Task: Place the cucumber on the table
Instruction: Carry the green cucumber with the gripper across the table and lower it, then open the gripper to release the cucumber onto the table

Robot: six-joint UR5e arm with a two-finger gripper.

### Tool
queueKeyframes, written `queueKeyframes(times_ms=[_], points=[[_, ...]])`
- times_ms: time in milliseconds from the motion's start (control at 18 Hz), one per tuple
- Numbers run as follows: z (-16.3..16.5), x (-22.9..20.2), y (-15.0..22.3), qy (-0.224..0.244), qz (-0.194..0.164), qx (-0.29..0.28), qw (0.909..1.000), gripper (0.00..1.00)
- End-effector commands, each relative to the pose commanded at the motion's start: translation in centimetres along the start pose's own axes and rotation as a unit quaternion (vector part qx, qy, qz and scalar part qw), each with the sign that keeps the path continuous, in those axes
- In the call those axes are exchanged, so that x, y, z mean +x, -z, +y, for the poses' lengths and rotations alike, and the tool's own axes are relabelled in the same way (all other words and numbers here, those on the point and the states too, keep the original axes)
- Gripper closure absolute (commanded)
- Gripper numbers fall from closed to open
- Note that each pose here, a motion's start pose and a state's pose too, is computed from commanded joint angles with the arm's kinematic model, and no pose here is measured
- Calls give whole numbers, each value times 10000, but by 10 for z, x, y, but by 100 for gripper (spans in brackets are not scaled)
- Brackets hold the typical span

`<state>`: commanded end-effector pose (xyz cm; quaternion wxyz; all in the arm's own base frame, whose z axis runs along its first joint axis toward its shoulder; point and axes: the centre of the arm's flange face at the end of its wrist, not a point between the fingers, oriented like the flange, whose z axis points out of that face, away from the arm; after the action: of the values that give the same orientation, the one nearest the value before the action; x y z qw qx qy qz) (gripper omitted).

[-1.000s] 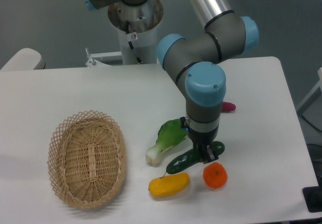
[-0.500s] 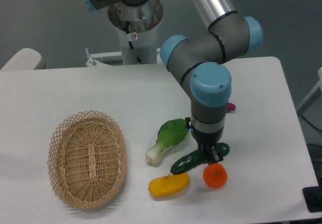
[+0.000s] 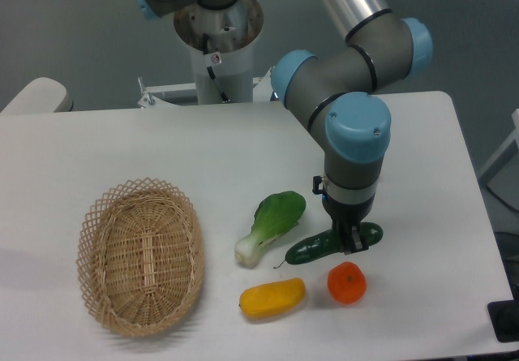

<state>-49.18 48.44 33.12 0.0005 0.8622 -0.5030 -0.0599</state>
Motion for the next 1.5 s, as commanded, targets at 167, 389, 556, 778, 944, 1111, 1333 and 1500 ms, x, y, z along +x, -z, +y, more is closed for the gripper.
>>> queueKeyframes(times_ms=[167,389,556,778,944,1111,1333,1500], points=[[21,5,-16,-87,103,37,9999,61],[44,2,-43,20,10,-43,10000,61],[55,4,-56,43,57,-34,10000,61],[60,20,-77,115,293,-8,9995,61],[62,30,-88,148,469,-30,9988,61],[53,43,-104,218,635,31,9977,60],[46,51,-113,286,654,38,9974,60],[41,55,-118,415,704,66,9966,60]])
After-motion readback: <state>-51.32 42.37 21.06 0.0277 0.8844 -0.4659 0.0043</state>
